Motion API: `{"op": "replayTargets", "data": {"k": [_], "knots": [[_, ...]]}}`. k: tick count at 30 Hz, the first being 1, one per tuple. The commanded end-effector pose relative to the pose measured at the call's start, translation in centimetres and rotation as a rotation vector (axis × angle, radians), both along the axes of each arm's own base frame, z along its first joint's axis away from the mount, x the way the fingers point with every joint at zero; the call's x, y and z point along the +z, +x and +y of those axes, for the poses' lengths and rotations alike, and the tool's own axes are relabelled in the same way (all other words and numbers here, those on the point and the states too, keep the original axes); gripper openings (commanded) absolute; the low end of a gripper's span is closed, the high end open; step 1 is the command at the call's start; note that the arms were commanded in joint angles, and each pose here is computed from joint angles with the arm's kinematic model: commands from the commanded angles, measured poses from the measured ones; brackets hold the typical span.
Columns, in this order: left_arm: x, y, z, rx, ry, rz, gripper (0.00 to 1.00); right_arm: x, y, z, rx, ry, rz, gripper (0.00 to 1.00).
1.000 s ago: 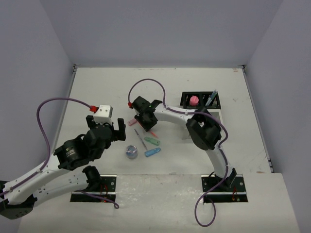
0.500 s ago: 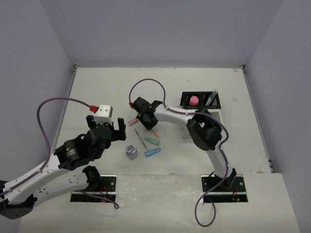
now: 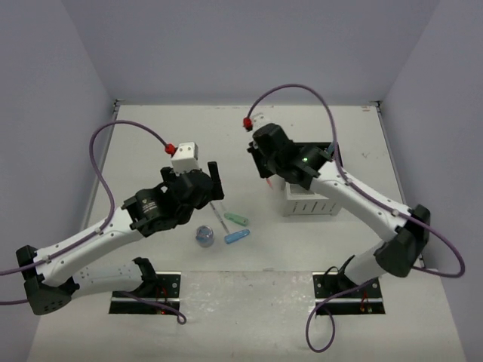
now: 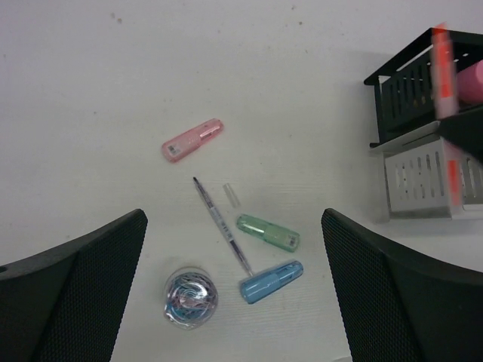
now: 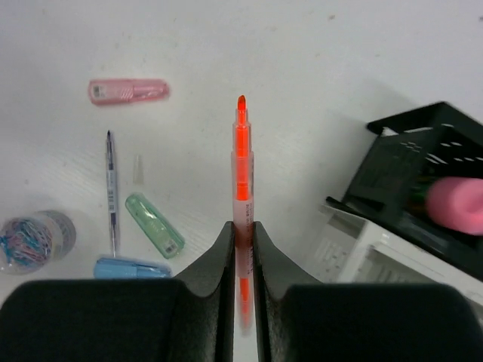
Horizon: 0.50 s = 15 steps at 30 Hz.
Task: Sort the stationery into containers
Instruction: Pick up the pen from the center of the board, then close the pen cap on the pen.
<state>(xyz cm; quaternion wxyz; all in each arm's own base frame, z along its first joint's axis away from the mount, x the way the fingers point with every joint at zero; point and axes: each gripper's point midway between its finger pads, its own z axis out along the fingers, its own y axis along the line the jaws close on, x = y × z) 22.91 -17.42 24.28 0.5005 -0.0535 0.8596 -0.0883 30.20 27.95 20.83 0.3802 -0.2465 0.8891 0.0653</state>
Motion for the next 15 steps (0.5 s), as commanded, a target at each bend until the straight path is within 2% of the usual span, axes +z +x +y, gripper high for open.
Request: {"op": "replayTargets", "data": {"k": [1, 5, 8, 10, 14, 15], "knots": [[-0.1, 1.4, -2.1, 0.134, -0.162, 0.028, 1.00, 5.3, -0.4, -6.6, -0.166, 0.060, -0.100, 0.00], [-3.5, 2.2, -4.4, 0.175, -0.135, 0.132, 1.00, 7.4, -1.4, -11.0, -0.251, 0.073, -0.157, 0.00], [-5.1, 2.7, -6.0, 0.181, -0.116, 0.191, 0.93, 7.8, -2.1, -12.3, -0.273, 0.090, -0.177, 0.00], [-6.4, 3.3, -7.2, 0.190, -0.098, 0.236, 0.84, 7.9, -2.5, -13.0, -0.282, 0.101, -0.184, 0.00], [-11.0, 4.4, -7.2, 0.242, 0.001, 0.357, 0.52, 7.3, -3.3, -13.3, -0.278, 0.109, -0.172, 0.00], [-11.6, 4.7, -7.1, 0.255, 0.010, 0.378, 0.47, 7.1, -3.3, -13.4, -0.280, 0.106, -0.170, 0.00]]}}
